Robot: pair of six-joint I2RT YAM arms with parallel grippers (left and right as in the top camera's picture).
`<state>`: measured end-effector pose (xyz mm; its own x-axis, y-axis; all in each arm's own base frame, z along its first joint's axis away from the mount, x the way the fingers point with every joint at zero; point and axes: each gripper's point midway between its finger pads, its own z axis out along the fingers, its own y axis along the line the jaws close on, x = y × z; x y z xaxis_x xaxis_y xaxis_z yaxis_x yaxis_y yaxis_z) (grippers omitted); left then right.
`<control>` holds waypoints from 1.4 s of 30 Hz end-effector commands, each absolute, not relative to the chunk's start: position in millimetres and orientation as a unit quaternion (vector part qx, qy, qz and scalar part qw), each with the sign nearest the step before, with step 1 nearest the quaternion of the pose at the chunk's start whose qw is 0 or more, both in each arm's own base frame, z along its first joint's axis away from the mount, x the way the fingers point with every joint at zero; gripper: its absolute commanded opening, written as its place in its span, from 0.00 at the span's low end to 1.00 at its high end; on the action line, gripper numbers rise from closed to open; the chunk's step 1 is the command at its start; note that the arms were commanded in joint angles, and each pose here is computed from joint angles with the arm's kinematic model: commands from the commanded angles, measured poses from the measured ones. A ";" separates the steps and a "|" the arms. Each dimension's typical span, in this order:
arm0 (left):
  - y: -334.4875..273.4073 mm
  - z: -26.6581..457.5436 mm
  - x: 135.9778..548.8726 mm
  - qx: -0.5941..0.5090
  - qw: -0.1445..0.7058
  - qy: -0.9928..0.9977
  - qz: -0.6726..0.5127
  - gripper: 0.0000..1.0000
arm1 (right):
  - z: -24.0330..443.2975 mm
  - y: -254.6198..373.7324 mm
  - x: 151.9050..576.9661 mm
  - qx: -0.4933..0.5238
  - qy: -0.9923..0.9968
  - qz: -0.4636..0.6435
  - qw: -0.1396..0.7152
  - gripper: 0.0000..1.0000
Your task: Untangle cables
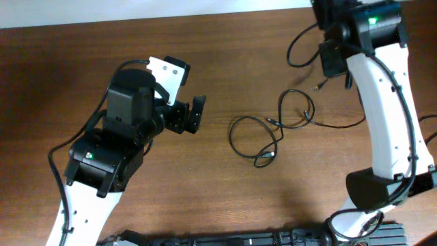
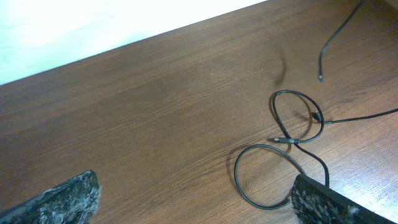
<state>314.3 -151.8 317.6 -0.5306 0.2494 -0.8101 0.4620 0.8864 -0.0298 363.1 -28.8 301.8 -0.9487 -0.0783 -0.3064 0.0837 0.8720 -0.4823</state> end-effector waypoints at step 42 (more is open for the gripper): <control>-149.2 324.5 316.6 0.196 0.447 0.865 -0.120 0.99 | 308.9 -129.9 400.5 0.038 0.942 -0.262 0.207 0.04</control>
<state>314.3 -151.7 317.6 -0.5307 0.2492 -0.8101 0.4617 0.8866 -0.0298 388.6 -156.6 329.7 -0.9068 0.0078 -0.4215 0.2881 0.7414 -0.6061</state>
